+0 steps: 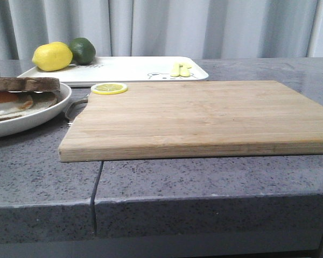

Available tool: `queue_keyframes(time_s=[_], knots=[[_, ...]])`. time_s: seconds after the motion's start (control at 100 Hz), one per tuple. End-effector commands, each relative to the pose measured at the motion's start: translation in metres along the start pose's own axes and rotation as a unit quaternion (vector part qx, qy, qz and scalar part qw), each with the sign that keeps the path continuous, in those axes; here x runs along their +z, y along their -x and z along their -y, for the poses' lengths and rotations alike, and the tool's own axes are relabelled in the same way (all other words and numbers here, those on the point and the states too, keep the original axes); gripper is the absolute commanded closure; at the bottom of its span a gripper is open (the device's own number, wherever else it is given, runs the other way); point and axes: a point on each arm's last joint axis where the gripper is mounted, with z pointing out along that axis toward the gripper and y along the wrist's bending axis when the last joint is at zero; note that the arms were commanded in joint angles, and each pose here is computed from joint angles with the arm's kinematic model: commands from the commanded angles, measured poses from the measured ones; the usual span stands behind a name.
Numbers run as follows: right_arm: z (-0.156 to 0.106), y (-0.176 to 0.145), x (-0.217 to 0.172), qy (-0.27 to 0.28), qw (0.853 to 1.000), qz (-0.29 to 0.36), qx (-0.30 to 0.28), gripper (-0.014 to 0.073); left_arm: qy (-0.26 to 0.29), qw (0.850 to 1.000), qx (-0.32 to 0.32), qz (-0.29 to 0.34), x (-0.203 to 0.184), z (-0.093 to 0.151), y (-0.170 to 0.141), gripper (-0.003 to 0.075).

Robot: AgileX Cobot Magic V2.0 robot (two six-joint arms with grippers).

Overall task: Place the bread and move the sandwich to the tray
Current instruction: 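Grasp the rim of the white sandwich plate with the left gripper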

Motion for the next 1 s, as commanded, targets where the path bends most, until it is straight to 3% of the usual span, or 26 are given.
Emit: queue_keyframes(time_s=[0.0,0.34,0.99], knots=[[0.005,0.014,-0.002,-0.027,0.999,0.042,0.0,0.0139,0.009,0.999,-0.025,0.035,0.004,-0.002,0.017,0.0353],[0.005,0.014,-0.002,-0.027,0.999,0.042,0.001,0.0139,0.077,0.993,-0.09,-0.029,0.051,-0.041,0.024,0.0353],[0.006,0.014,-0.002,-0.028,0.999,0.043,0.003,0.0139,0.103,0.984,-0.119,-0.087,0.115,-0.069,0.021,0.0354]])
